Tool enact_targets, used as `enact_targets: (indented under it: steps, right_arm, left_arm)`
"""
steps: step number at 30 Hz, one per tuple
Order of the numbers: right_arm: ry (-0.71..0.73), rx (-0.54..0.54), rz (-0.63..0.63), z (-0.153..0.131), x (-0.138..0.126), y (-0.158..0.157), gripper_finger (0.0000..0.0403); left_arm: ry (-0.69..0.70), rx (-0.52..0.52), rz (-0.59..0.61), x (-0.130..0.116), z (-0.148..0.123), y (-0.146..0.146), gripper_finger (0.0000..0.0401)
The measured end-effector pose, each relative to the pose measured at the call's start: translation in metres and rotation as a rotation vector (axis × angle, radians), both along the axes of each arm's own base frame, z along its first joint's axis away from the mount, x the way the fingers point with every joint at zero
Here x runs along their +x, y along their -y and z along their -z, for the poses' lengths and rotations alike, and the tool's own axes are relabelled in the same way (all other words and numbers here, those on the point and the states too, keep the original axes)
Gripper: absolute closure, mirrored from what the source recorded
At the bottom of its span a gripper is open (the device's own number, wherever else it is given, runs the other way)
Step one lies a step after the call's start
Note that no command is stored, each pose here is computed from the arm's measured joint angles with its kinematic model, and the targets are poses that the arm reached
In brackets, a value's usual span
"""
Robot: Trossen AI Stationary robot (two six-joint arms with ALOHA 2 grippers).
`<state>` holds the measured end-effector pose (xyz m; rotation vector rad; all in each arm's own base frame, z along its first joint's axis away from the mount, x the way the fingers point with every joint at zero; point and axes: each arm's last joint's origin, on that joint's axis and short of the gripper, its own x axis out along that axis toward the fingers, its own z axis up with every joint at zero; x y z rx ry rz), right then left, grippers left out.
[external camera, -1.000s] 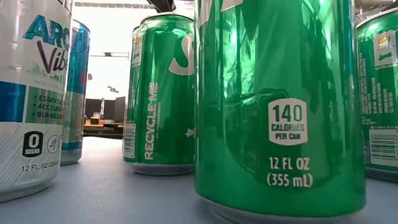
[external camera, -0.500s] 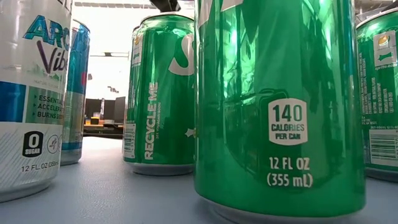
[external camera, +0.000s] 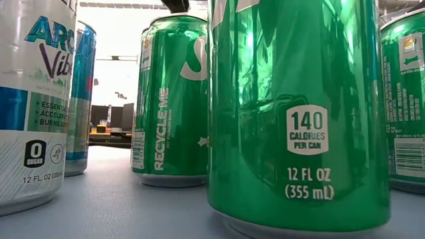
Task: Place canned beverage on shelf
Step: Put the white yellow soda can on the shelf
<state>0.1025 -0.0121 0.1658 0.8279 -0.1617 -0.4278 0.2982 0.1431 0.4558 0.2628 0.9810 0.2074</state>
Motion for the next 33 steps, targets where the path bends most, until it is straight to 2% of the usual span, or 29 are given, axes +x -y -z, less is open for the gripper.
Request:
enact_targets:
  steps: [5,13,18,22,25,30,33]
  right_arm:
    - [0.000,0.000,0.000,0.000,0.000,0.000,0.0403]
    - [0.000,0.000,0.000,0.000,0.000,0.000,0.0403]
    - [0.049,-0.001,0.000,-0.005,0.000,0.000,0.0403]
    - [0.238,-0.013,0.001,-0.023,-0.002,0.000,0.0403]
    - [0.346,-0.069,0.012,-0.043,-0.007,0.000,0.0403]
    - [0.407,-0.214,0.054,-0.084,-0.018,0.000,0.0403]
    - [0.441,-0.263,0.091,-0.107,-0.026,0.001,0.0403]
  left_arm:
    - [-0.003,0.011,-0.018,0.000,0.000,0.001,0.0106]
    - [-0.006,0.033,0.002,0.000,-0.001,0.000,0.0105]
    - [-0.056,0.143,-0.055,-0.001,-0.002,-0.002,0.0105]
    - [-0.063,0.238,-0.128,-0.001,-0.005,-0.006,0.0105]
    - [-0.048,0.256,-0.111,-0.002,-0.009,-0.005,0.0105]
    - [0.025,0.263,-0.095,-0.005,-0.018,-0.002,0.0105]
    - [0.060,0.251,-0.096,-0.008,-0.022,0.000,0.0105]
